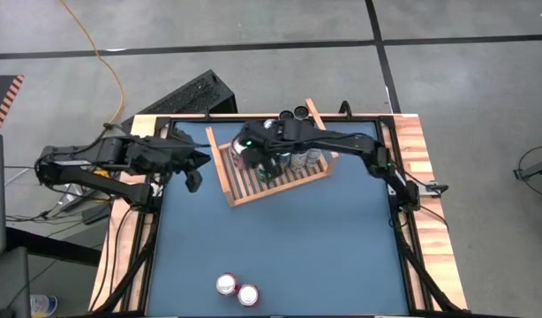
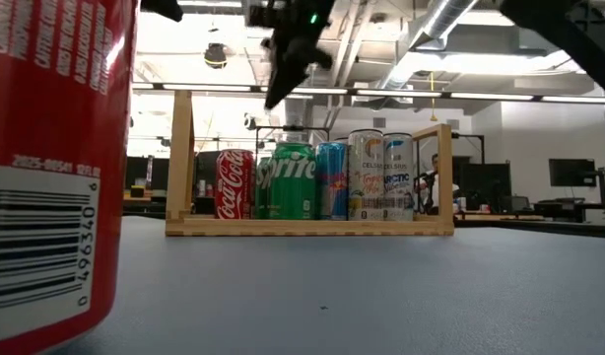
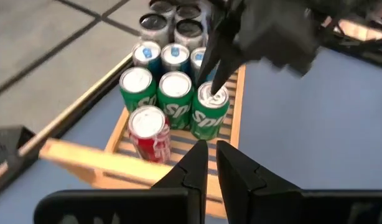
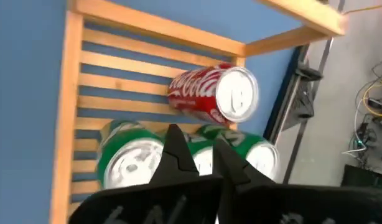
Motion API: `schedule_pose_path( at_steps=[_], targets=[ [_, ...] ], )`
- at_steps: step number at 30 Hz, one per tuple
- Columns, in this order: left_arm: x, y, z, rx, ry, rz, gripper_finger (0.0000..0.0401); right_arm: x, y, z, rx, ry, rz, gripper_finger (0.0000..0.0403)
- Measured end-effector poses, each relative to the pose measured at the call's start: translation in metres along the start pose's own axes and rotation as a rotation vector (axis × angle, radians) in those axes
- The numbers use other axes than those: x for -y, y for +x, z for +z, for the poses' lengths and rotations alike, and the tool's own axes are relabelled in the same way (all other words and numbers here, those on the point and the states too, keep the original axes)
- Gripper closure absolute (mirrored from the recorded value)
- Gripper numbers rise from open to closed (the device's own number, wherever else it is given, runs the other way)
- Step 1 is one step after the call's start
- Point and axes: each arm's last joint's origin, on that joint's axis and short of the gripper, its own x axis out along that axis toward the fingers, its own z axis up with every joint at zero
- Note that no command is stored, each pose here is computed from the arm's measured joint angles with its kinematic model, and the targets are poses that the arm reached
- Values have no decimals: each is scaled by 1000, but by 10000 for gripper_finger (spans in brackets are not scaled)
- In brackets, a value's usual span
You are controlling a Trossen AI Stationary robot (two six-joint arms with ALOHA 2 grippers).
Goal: Place canned beverage on shelf
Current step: Put the red-white soda can on the shelf
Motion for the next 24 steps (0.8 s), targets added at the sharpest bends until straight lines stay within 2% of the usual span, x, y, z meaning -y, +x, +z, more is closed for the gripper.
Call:
schedule_pose_path(
  at_steps=[5,10,15,20,24],
  targets=[
    [12,36,2,-74,147,-9,398,12,-52,-15,33,124,-32,403],
    [7,83,0,-233,152,-12,401,18,-111,-36,67,239,-65,403],
    [-4,106,14,-279,175,-15,401,15,-167,-55,132,321,-100,403],
    [-11,136,14,-386,210,-65,401,11,-209,-70,206,360,-141,403],
    [-15,161,11,-465,237,-61,401,7,-231,-80,228,376,-184,403]
  ],
)
